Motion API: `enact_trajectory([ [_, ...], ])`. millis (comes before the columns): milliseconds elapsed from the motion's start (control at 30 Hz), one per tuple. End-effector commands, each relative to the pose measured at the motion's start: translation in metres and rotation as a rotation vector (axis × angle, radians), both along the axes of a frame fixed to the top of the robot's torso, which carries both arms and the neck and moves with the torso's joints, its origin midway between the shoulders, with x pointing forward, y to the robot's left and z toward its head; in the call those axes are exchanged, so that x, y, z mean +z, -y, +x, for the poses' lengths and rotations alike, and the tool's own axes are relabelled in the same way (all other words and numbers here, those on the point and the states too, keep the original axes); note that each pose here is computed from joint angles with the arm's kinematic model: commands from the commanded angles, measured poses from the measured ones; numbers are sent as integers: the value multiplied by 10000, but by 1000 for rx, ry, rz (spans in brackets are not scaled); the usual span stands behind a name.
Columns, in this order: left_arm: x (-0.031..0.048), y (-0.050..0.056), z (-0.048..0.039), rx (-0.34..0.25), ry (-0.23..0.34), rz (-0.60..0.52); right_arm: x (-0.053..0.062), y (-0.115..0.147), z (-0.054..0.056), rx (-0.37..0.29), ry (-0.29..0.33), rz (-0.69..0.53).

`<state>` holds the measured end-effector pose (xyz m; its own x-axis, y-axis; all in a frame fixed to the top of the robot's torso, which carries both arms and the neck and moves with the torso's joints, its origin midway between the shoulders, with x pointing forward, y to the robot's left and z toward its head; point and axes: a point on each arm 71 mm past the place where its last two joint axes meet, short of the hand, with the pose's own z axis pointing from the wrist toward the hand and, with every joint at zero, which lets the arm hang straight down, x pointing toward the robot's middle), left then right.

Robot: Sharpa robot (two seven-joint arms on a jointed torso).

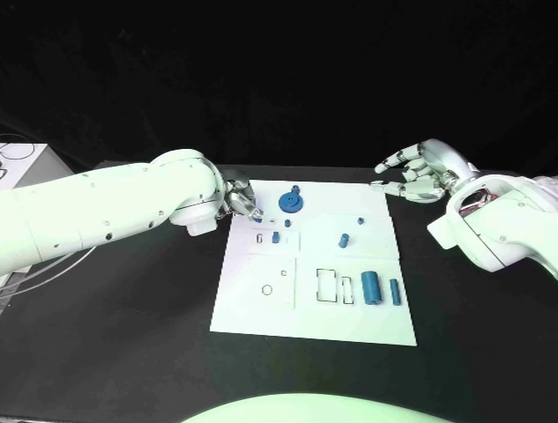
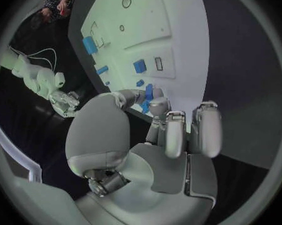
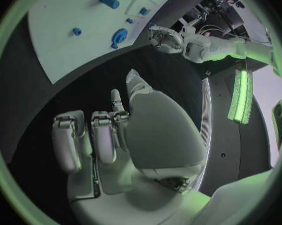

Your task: Assemble the parts on the task board

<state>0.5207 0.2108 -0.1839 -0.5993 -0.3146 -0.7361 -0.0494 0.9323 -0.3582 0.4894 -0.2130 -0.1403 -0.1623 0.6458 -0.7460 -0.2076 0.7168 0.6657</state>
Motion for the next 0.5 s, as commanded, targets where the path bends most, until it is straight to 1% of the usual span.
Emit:
enact_trajectory([
  [33,-11,26,-22,-6,84,48,-4,-13,-1,20,3,-5],
  [167,-110,65,-91,-23,83,62,-2,-12,2,20,8,-4],
  [267,-169,94,-131,-36,83,73,0,-12,3,21,13,-3],
  [500,-221,132,-172,-56,87,90,10,-15,5,24,28,7],
])
